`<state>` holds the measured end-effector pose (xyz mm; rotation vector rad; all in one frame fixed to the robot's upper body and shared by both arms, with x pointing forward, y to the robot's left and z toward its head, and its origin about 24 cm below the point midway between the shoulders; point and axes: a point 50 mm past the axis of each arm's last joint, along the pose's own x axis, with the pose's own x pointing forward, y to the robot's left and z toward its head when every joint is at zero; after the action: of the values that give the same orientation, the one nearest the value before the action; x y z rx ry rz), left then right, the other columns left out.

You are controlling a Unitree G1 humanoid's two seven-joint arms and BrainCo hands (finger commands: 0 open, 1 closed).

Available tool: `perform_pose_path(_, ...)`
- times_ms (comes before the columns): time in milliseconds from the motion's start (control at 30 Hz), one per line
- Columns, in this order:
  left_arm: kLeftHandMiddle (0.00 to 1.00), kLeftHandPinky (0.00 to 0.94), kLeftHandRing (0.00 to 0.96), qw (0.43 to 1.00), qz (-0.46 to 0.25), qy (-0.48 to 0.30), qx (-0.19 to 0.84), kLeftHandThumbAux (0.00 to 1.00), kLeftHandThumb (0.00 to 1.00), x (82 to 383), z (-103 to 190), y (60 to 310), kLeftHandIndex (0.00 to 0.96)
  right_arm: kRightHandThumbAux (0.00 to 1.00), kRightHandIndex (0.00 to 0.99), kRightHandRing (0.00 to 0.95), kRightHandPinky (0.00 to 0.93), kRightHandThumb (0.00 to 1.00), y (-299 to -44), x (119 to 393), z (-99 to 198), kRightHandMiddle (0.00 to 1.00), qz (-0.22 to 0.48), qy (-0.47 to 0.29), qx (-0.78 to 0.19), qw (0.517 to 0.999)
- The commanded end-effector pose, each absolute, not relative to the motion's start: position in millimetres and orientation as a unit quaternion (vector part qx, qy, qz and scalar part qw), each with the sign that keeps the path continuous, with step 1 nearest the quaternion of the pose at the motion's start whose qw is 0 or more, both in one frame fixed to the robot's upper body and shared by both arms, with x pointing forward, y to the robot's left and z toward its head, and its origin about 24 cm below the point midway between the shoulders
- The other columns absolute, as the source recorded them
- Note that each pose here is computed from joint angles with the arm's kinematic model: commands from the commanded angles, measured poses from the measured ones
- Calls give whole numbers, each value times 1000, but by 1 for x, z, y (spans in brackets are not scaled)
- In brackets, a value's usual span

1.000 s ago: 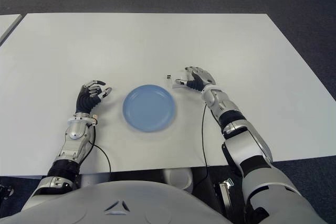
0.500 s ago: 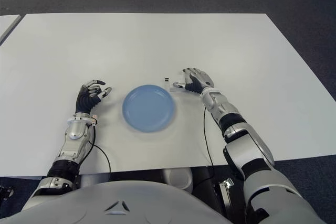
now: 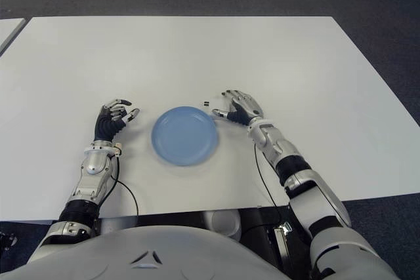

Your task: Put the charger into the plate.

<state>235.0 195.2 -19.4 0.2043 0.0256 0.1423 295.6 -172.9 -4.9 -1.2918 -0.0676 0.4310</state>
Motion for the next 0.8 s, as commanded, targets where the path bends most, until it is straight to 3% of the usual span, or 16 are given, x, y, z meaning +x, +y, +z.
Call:
perform_pose_path(33, 770, 759, 761, 991, 78, 26, 104, 721, 705, 232, -23, 195, 437, 133, 0, 0, 0, 526, -162, 275, -22, 0, 226, -18, -592, 773)
perform_pose_path(367, 784, 758, 770, 991, 80, 22, 104, 722, 705, 233, -22, 194, 437, 215, 0, 0, 0, 571, -147, 262, -17, 0, 141, -2, -557, 819)
perform_pose_path(500, 785, 765, 774, 991, 82, 28, 105, 721, 705, 234, -23, 194, 437, 274, 0, 0, 0, 573, -140, 257, -14, 0, 83, 34, -475, 875)
perform_pose_path(800, 782, 760, 767, 992, 80, 20, 90, 721, 704, 233, -21, 193, 437, 427, 0, 0, 8, 540, -136, 254, -12, 0, 16, 59, -380, 923)
